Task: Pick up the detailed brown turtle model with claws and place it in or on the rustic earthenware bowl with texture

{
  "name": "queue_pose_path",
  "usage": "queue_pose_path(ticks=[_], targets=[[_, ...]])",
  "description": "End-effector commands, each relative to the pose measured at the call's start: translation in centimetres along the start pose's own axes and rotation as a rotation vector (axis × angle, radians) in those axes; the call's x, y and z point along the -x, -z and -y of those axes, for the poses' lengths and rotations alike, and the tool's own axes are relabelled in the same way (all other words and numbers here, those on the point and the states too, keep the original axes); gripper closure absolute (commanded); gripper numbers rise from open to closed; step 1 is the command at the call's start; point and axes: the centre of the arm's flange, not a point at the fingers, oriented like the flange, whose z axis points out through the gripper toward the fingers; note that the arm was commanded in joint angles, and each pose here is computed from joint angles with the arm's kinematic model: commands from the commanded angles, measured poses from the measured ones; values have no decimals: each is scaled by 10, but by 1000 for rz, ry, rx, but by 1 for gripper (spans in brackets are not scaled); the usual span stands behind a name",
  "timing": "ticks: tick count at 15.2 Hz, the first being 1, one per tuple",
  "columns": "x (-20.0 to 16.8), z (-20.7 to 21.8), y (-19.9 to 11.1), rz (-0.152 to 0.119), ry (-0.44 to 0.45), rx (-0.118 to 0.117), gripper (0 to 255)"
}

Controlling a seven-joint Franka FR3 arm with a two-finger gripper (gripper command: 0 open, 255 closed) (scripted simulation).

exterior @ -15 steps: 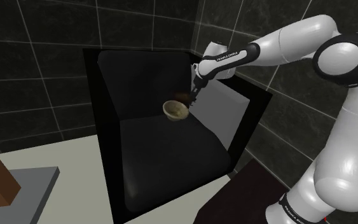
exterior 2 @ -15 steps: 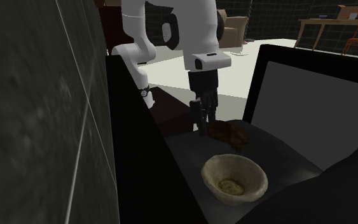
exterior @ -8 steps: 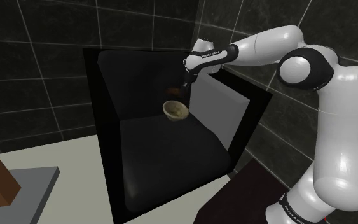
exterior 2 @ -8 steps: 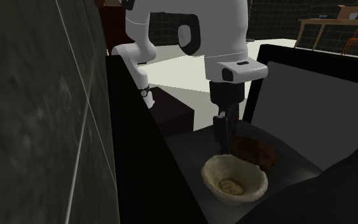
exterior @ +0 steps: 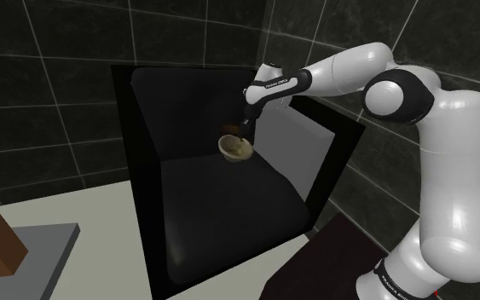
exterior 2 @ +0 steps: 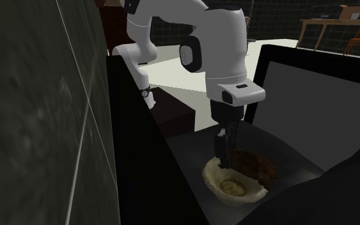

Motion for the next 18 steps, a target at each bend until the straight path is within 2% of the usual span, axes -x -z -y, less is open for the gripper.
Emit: queue_pose_path(ticks=[1, 5, 13, 14, 18], targets=[[2, 0, -10, -1, 0, 1, 255], [7, 2, -31, -1, 0, 1, 255], [7, 2, -31, -1, 0, 1, 255], [7, 3, -31, -1, 0, 1, 0], [7, 3, -31, -1, 0, 1, 0]])
